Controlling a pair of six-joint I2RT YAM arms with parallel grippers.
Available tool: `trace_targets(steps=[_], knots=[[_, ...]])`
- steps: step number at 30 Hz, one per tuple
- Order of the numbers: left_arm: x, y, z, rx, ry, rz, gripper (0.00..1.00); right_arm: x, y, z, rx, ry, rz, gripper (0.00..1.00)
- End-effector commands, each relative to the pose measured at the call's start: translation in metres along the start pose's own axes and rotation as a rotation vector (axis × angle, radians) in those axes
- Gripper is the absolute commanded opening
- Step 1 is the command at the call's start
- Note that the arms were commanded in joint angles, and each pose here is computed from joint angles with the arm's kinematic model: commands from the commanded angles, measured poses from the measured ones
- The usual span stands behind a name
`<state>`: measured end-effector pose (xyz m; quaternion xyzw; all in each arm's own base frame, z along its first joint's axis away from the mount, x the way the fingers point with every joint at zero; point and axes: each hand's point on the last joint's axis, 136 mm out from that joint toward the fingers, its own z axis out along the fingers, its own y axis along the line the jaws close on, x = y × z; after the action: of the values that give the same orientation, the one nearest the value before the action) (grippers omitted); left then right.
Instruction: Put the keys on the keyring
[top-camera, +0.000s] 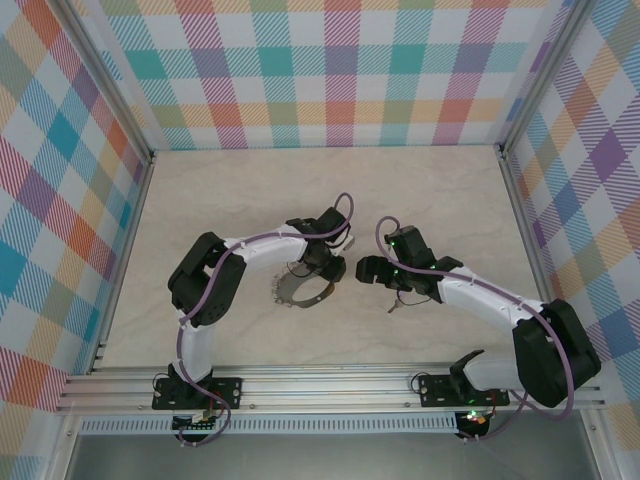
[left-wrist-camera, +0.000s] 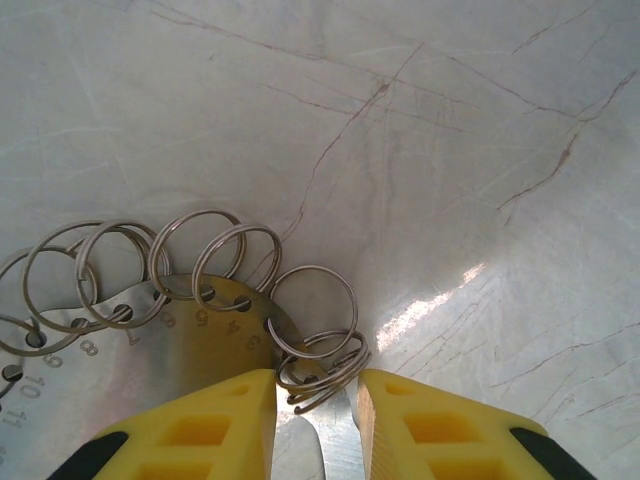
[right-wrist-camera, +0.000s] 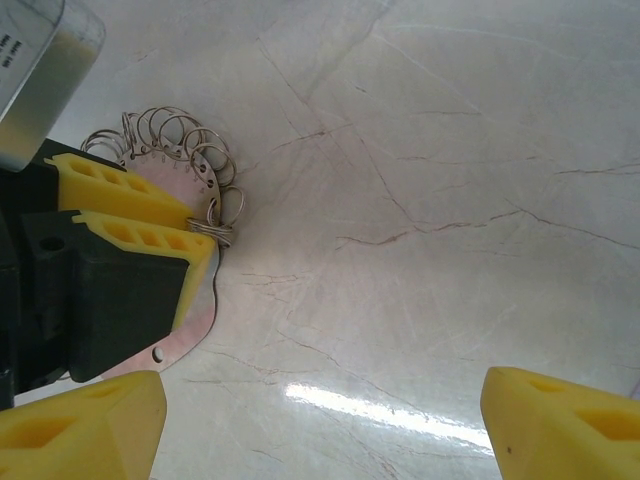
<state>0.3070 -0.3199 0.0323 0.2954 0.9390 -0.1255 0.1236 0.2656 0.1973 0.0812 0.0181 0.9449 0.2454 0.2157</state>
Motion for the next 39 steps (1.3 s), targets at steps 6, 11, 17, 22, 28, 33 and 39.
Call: trace_targets(steps=[6, 11, 17, 22, 28, 33, 39], knots=[[-0.006, -0.019, -0.008, 0.037, -0.038, 0.034, 0.27, 0.006, -0.003, 0.004, -0.005, 0.019, 0.013, 0.82], [-0.006, -0.019, -0.011, 0.035, -0.043, 0.034, 0.25, 0.006, -0.003, 0.006, -0.008, 0.02, 0.015, 0.82], [-0.003, -0.017, -0.004, 0.023, -0.03, 0.03, 0.25, 0.006, -0.004, 0.007, -0.007, 0.022, 0.015, 0.82], [-0.001, -0.014, 0.0, 0.01, -0.026, 0.021, 0.22, 0.007, -0.003, 0.006, -0.008, 0.021, 0.013, 0.82], [0.001, -0.012, 0.003, 0.003, -0.018, 0.015, 0.18, 0.007, -0.005, 0.006, -0.005, 0.021, 0.013, 0.82], [0.003, -0.011, 0.005, 0.0, -0.014, 0.009, 0.17, 0.006, -0.004, 0.005, -0.006, 0.018, 0.013, 0.82], [0.007, -0.008, 0.004, -0.013, -0.013, -0.006, 0.24, 0.005, -0.003, 0.004, -0.008, 0.015, 0.012, 0.82]])
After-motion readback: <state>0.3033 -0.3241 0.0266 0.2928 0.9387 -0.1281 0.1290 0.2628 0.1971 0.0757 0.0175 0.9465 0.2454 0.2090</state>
